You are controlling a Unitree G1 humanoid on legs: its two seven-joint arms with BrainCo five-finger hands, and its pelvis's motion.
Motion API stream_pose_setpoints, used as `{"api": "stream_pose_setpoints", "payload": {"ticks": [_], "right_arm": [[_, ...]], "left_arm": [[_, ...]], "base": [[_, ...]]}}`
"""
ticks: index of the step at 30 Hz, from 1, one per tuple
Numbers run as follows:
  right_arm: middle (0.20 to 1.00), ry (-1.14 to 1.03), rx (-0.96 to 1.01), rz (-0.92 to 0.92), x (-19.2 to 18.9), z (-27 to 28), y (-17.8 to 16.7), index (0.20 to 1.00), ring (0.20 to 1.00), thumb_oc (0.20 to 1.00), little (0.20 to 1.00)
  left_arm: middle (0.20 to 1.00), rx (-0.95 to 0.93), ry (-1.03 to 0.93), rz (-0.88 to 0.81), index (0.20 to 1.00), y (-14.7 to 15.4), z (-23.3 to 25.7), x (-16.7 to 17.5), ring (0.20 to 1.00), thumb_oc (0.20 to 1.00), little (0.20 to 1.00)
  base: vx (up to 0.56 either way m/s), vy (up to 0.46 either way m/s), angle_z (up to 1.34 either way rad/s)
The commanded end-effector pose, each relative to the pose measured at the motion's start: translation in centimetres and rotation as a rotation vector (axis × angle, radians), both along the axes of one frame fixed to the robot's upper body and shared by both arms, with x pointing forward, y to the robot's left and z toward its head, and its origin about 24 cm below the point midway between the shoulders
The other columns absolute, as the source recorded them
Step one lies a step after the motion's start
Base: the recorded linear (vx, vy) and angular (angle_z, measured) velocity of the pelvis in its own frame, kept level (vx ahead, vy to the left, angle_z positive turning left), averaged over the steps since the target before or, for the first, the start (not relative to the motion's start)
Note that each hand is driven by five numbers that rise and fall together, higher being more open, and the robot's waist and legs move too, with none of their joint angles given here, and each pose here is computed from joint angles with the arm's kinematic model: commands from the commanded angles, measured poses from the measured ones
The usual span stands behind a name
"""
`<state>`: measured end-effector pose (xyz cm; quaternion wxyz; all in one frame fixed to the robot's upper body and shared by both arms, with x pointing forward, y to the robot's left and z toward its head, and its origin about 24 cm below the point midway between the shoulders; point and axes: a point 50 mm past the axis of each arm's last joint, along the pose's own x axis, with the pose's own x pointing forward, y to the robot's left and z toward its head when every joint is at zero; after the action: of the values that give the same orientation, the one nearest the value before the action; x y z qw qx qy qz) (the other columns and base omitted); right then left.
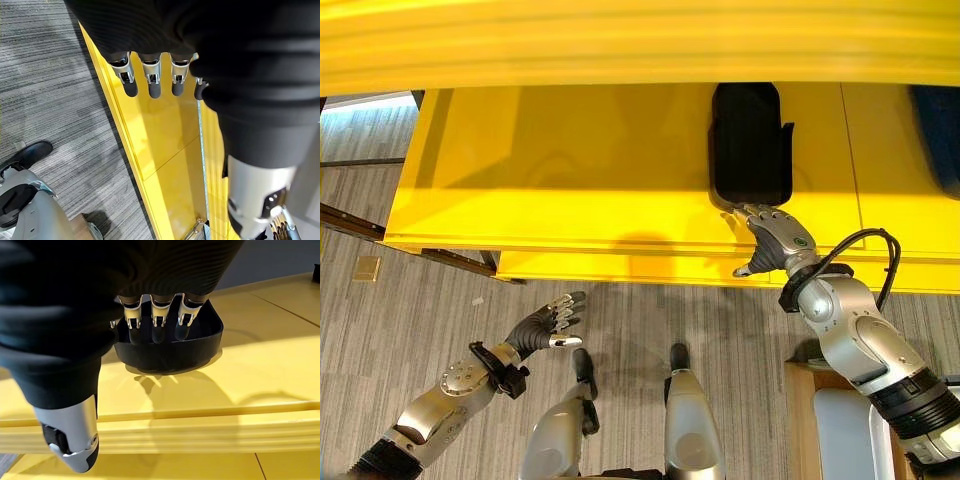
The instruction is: Move parts from the plastic box to the shelf.
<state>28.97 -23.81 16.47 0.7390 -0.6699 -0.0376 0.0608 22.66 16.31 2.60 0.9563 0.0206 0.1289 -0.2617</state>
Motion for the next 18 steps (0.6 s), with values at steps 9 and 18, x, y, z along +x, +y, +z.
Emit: {"api": "stream_pose_setpoints", "payload": {"ticks": [9, 18], "right_arm": [[1.0, -0.029, -0.035, -0.018, 1.1, 1.0, 0.6, 1.0, 1.0, 1.0, 1.0], [1.0, -0.096, 0.01, -0.063, 1.7, 1.8, 0.4, 1.0, 1.0, 1.0, 1.0]], "left_arm": [[1.0, 0.025, -0.067, -0.054, 1.0, 0.3, 1.6, -0.1, 1.0, 1.0, 1.0], [1.0, 0.029, -0.067, -0.054, 1.0, 0.2, 1.4, -0.2, 1.0, 1.0, 1.0]], "base": [[0.0, 0.0, 0.0], [0.0, 0.0, 0.0]]}}
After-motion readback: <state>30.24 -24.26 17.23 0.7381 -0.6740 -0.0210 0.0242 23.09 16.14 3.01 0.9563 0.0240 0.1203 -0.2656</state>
